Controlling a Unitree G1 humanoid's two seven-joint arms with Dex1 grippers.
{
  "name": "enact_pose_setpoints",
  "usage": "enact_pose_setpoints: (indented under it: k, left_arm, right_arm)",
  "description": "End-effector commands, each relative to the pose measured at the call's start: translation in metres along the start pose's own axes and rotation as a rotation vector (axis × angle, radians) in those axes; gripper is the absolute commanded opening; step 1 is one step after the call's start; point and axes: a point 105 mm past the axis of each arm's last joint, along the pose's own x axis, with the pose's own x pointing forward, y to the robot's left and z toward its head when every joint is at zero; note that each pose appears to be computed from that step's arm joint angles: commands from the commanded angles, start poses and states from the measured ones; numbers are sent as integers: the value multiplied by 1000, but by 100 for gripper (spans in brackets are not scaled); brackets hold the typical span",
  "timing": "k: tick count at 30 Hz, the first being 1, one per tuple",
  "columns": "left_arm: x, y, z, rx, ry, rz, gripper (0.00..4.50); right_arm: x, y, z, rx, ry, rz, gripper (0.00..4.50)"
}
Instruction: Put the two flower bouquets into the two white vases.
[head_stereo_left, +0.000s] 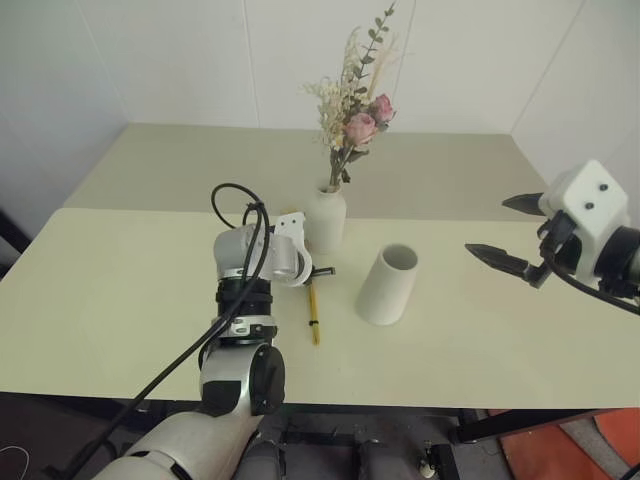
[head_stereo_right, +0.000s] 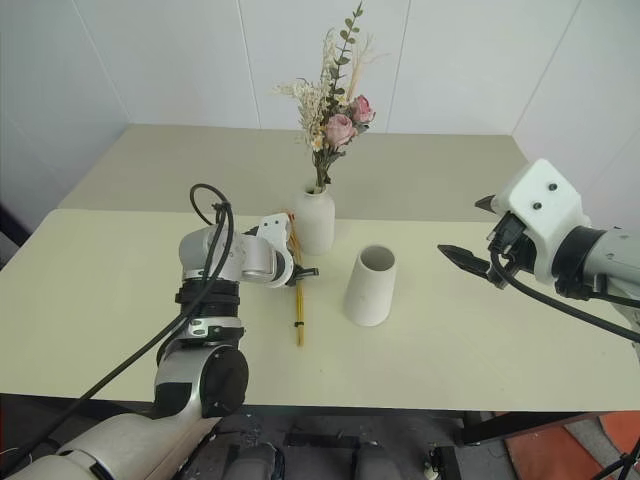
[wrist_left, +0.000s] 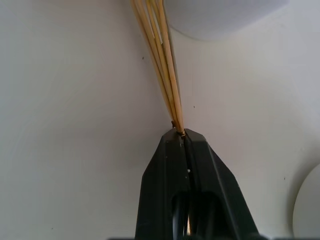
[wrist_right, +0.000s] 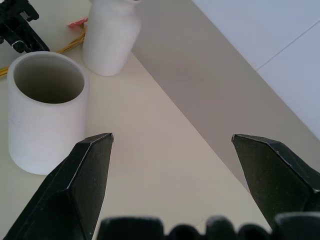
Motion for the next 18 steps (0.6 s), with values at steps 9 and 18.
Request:
enact_pose_setpoints:
  k: [9,18]
  left_arm:
    - [-84,67,87,-363,-829,276,3]
    - [-205,3,147,-382,-1351,-761,3]
  right_arm:
    - [-15,-11,4,-34,-10,-83,448]
    - [-30,-11,-7,6,2,-56,448]
